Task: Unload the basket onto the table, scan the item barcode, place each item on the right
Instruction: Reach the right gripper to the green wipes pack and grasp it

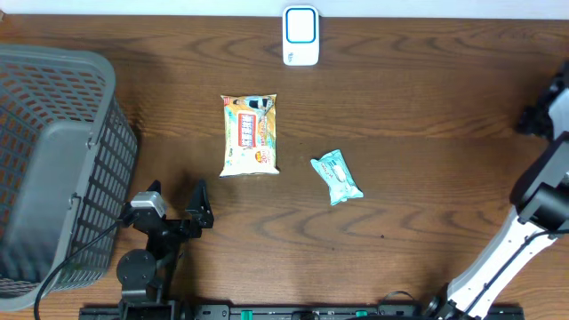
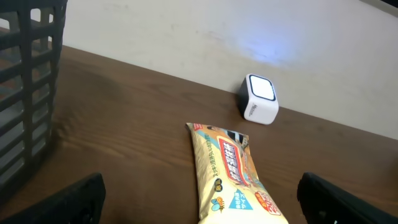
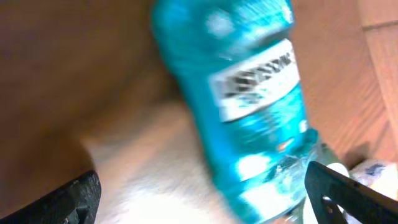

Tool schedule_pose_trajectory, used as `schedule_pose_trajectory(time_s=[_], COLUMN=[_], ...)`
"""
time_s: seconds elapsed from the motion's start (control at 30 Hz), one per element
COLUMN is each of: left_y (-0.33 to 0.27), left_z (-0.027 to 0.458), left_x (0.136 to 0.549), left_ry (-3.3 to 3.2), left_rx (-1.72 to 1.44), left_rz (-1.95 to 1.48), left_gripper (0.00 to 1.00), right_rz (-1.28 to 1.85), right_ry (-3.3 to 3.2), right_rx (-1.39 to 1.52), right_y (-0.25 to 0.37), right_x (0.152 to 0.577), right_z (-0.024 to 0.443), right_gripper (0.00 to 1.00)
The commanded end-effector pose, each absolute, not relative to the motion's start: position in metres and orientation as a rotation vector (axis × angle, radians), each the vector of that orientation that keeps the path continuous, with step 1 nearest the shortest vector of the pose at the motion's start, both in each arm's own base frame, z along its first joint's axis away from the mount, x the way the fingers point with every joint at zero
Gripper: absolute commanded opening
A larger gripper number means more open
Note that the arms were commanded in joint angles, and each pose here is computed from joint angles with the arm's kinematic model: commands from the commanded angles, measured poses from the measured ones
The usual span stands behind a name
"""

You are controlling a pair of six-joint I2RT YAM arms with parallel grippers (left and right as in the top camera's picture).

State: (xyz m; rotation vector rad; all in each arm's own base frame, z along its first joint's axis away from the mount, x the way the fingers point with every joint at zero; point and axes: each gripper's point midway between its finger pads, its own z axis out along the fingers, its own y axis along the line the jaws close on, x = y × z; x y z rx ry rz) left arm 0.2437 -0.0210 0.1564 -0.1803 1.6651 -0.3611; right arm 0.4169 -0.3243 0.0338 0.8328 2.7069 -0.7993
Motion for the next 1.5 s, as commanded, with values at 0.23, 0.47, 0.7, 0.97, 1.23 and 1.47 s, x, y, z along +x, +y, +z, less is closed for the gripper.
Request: schedule_pose_trajectory(time_s=[0.23, 0.47, 0.7, 0.97, 1.23, 1.47], left_y=[-0.022, -0.022, -0.022, -0.022, -0.022, -0.022], left_z=[0.142, 0.142, 0.142, 0.142, 0.142, 0.142], left_x=[0.243, 0.243, 0.243, 0.243, 0.243, 0.243], left_ry=[1.707, 1.707, 1.707, 1.707, 1.707, 1.707], left_rx=[-0.184, -0.184, -0.184, -0.184, -0.184, -0.184], left_rz=[-0.370, -0.370, -0.370, -0.370, -0.370, -0.370], left_gripper=[0.98, 0.98, 0.98, 0.98, 0.98, 0.98], right_rz=[-0.259, -0.080, -0.050, -0.393, -0.644, -0.655], right_ry=[2.421, 2.549, 2.846, 2.817, 2.660, 2.769], right_rx=[0.566, 0.372, -0.015, -0.209, -0.229, -0.300], right_y=[-0.137, 0.017, 0.142, 0.198, 0.184, 0.179], right_x=[0.500, 0.482, 0.406, 0.342, 0.330, 0.311], right_z=[0.198, 0.200, 0.156, 0.120, 0.059, 0.014], right_gripper=[0.99, 0.99, 0.99, 0.99, 0.93, 0.83])
